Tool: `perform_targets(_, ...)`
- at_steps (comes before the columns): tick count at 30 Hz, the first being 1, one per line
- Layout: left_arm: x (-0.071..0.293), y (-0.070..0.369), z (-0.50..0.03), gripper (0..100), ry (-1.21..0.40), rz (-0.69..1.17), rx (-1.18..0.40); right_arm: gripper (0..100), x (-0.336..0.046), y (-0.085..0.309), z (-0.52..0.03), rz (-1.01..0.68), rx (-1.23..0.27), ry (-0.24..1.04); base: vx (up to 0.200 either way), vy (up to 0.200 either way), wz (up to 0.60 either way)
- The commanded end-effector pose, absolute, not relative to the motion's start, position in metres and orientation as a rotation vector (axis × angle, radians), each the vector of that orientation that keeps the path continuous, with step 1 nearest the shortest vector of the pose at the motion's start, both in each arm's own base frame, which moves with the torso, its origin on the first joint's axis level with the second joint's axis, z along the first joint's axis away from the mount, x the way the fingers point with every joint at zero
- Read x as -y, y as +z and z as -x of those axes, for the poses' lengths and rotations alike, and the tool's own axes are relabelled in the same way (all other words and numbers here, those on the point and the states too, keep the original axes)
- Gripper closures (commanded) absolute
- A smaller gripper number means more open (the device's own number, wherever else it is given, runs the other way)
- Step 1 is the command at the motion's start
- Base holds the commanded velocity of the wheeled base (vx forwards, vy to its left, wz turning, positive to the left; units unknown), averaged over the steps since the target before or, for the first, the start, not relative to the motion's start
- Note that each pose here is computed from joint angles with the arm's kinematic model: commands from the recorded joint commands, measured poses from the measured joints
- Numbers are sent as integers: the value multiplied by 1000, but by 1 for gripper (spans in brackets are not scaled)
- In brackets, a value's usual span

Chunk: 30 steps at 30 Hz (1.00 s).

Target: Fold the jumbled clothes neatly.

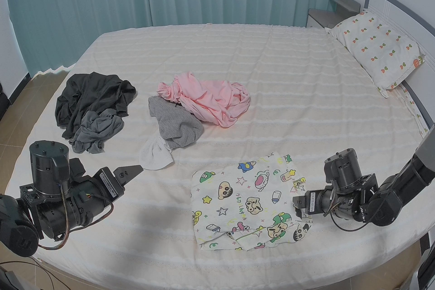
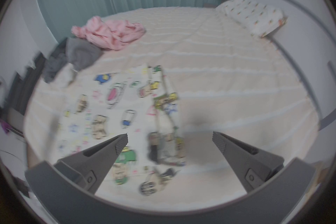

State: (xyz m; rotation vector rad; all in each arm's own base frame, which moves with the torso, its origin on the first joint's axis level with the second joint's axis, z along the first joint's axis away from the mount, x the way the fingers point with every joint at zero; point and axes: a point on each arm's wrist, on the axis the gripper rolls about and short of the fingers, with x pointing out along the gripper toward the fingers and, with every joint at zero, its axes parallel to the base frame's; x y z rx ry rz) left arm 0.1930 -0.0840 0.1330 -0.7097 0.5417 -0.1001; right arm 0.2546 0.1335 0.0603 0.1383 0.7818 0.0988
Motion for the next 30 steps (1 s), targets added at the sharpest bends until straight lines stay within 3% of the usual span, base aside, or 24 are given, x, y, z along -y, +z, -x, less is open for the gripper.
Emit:
perform_targets(1, 84, 132, -193, 0, -99, 708, -546, 0, -105, 69, -251, -467, -864, 258, 0, 0, 0)
perform_targets(8, 85, 132, -192, 0, -104, 707, -550, 0, -80, 50, -256, -510, -953, 297, 0, 0, 0)
perform_targets(13, 85, 129, -192, 0, -109, 705, -563, 0, -72, 39, -273, -477, -935, 318, 0, 0, 0)
perform_targets(30, 85, 127, -190, 0, -126, 706, -585, 0, -83, 11, -289, -426, -925, 398, 0, 0, 0)
